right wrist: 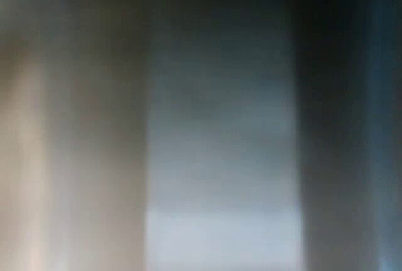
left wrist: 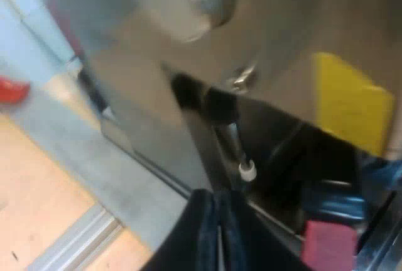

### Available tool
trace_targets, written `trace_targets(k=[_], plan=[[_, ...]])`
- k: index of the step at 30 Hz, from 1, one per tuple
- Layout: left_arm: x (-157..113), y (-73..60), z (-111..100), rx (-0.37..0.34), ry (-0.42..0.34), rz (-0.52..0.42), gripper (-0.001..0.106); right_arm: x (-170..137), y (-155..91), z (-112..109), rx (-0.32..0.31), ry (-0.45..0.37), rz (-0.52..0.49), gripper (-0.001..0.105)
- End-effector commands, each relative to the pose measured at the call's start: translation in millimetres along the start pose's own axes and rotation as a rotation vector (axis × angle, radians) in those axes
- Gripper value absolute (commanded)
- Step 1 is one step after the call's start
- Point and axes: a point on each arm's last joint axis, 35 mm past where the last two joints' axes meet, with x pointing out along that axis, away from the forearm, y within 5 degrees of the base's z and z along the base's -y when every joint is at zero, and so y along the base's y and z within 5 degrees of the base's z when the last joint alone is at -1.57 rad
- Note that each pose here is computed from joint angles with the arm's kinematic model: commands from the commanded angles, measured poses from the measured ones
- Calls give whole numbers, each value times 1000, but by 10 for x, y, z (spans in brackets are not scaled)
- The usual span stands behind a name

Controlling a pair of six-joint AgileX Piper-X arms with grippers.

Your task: Put the handle in the coffee machine

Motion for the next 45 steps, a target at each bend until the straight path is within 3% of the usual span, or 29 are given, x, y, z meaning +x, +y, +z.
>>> trace_targets(k=[1, 3, 5, 8, 12, 17, 25, 32, 39, 43, 45], plan=[[118, 80, 17, -54, 76, -14, 1, 54, -179, 423, 158, -108, -32, 27], [168, 140, 36, -75, 98, -23, 1, 54, -179, 423, 158, -108, -32, 27], [289, 260, 16, -97, 183, 18, 1, 54, -178, 423, 158, -109, -30, 27], [392, 342, -24, -67, 270, 3, 1, 54, -179, 425, 159, -110, -31, 27], [410, 333, -76, -39, 340, -66, 1, 54, -180, 426, 160, -111, -31, 27], [393, 298, -125, -9, 391, -85, 1, 54, -179, 426, 160, -112, -30, 27], [475, 66, -117, 10, 455, -202, 1, 54, -179, 426, 160, -112, -30, 27], [484, -262, -42, 30, 510, -309, 1, 53, -193, 452, 165, -115, -31, 27], [451, -484, -81, 59, 496, -365, 1, 53, -200, 480, 164, -124, -17, 27], [500, -680, -119, 87, 515, -423, 1, 5, -163, 490, 159, -124, 0, 27], [528, -737, -107, 89, 522, -439, 1, -50, -130, 502, 131, -109, -5, 27]])
